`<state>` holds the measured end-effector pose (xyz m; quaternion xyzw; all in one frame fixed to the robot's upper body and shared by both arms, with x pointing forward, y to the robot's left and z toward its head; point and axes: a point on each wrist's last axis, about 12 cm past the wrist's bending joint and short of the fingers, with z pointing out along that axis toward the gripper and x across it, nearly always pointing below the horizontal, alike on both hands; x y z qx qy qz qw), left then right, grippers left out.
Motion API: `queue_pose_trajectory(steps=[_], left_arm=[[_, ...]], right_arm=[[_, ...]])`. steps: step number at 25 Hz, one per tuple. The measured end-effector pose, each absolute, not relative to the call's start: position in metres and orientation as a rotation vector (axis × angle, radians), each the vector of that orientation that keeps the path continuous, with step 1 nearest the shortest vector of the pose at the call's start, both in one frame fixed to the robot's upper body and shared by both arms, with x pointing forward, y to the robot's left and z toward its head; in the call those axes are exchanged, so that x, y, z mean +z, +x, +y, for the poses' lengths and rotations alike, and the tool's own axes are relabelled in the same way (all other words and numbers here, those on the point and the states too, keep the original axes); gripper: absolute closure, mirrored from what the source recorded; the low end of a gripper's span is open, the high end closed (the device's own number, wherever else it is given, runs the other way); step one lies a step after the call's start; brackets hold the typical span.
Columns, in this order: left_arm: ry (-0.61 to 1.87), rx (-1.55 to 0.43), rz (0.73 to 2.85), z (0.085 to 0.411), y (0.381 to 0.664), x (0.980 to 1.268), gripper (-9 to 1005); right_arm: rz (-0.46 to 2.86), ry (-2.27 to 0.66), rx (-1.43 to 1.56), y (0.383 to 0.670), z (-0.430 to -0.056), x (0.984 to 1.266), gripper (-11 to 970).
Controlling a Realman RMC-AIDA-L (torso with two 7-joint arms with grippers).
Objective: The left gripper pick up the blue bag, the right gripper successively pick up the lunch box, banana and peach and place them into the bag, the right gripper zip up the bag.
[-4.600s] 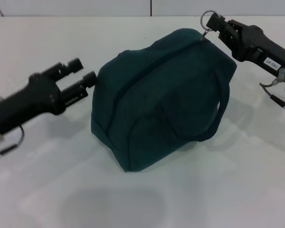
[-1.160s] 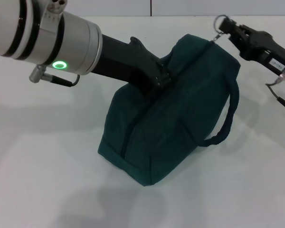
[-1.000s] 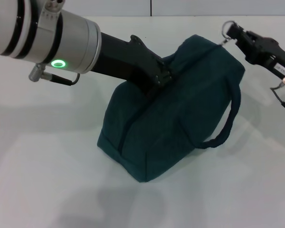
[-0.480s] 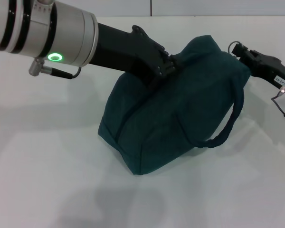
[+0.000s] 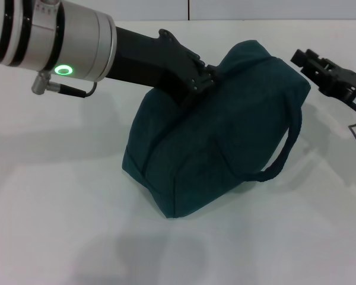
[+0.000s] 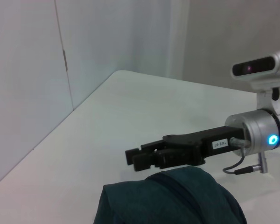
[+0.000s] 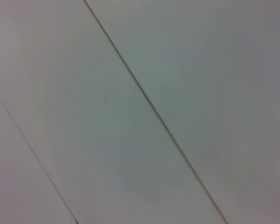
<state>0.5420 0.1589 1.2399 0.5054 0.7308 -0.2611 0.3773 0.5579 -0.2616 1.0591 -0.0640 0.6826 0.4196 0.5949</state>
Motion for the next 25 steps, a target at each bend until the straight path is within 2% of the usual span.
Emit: queue_pose_trajectory(steps=[4, 9, 12, 15, 20, 23, 24, 25], left_arm=[[1.242, -0.676, 1.854, 0.161, 0.543, 1.240, 956], [1.122, -0.747, 1.782, 0.174, 0.543, 1.247, 879], [1.055, -0.791, 1.725, 0.187, 0.542, 1.253, 755], [0.974, -0.859, 1.628, 0.206, 0.539, 1.257, 633], [0.878, -0.888, 1.491, 0.251, 0.525, 1.244, 441], [0.817, -0.871, 1.503, 0.285, 0.511, 1.221, 377], [0.806, -0.874, 1.510, 0.293, 0.507, 1.213, 356], [0.802, -0.879, 1.512, 0.301, 0.501, 1.204, 334]], right_arm=[[1.571, -0.120, 0.958, 0.551, -0.270, 1.057, 590], [1.550, -0.111, 0.957, 0.542, -0.279, 1.056, 468], [1.539, -0.113, 0.957, 0.539, -0.282, 1.057, 395], [1.507, -0.134, 0.967, 0.535, -0.286, 1.061, 194], [1.371, -0.313, 0.980, 0.519, -0.298, 1.081, 73], [1.305, -0.444, 0.999, 0.510, -0.301, 1.092, 73], [1.243, -0.613, 1.027, 0.499, -0.303, 1.101, 73], [1.234, -0.645, 1.034, 0.496, -0.303, 1.102, 73]])
